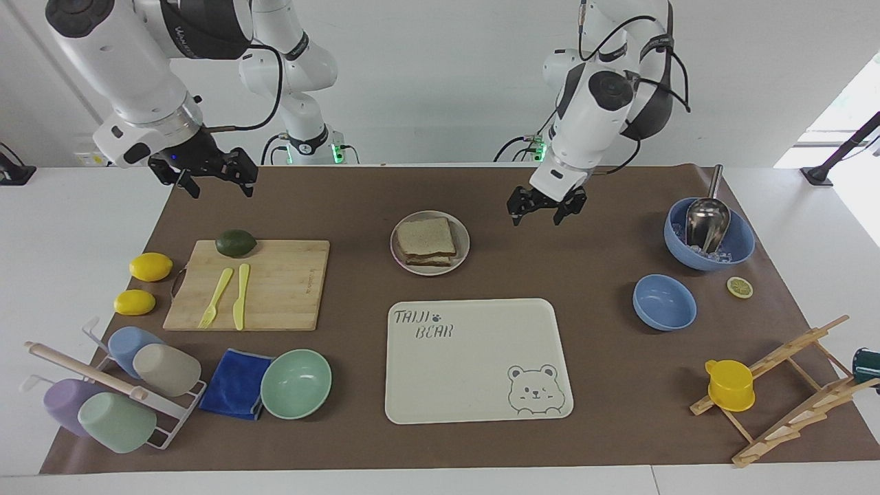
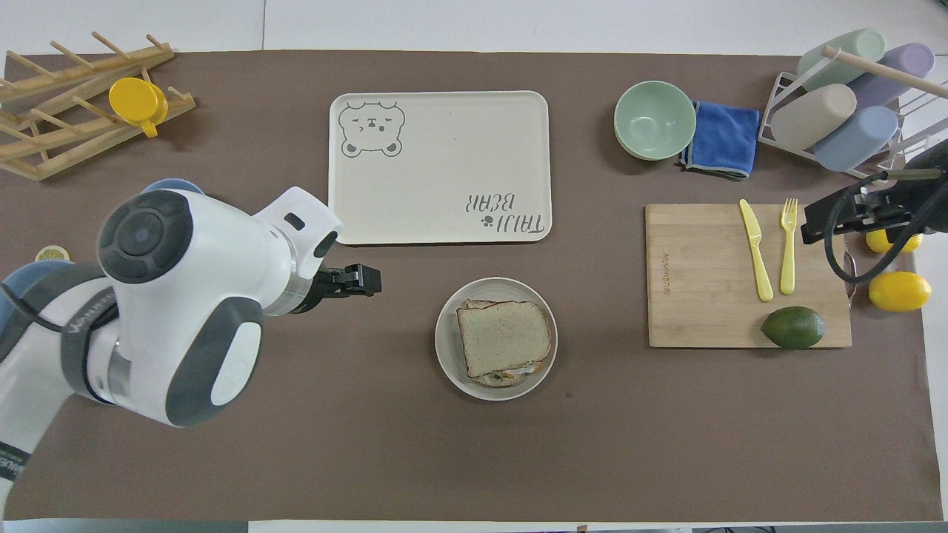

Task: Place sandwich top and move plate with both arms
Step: 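Reach the left gripper toward the plate while the right gripper withdraws, then grasp the rim of the white plate with the left gripper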

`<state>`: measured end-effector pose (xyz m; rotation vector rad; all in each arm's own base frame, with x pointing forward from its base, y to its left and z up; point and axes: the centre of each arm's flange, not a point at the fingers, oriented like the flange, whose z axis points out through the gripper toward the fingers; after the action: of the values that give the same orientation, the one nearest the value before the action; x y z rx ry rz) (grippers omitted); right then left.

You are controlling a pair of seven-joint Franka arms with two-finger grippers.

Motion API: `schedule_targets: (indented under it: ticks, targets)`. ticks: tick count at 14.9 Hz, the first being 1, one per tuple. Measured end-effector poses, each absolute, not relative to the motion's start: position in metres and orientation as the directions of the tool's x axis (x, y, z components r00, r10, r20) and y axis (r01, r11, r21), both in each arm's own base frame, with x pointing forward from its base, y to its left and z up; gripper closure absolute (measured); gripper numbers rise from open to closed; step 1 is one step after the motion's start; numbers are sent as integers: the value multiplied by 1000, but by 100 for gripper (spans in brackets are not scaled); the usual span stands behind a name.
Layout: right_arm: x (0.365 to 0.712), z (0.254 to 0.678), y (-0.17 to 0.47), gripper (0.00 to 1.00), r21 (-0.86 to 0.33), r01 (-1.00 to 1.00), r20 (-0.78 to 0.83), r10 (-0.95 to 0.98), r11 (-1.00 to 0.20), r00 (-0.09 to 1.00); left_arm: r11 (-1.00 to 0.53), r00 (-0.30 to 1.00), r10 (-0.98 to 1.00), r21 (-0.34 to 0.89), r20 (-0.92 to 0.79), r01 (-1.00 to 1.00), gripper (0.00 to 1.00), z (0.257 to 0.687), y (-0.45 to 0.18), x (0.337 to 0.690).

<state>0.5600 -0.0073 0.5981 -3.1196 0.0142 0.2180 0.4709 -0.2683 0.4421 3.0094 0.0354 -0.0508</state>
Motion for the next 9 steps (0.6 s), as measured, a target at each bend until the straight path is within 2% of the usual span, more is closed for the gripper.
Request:
schedule_targets:
  ticks: [4,9]
  targets:
    - [559,588,-8,0,-17,7,-161,10,-1000,987,-992,999,13,126,-34,17,0,383,-309,449]
    - [547,598,-9,0,-23,17,-182,20,-1000,983,-989,999,29,146,-29,33,2,343,-318,432]
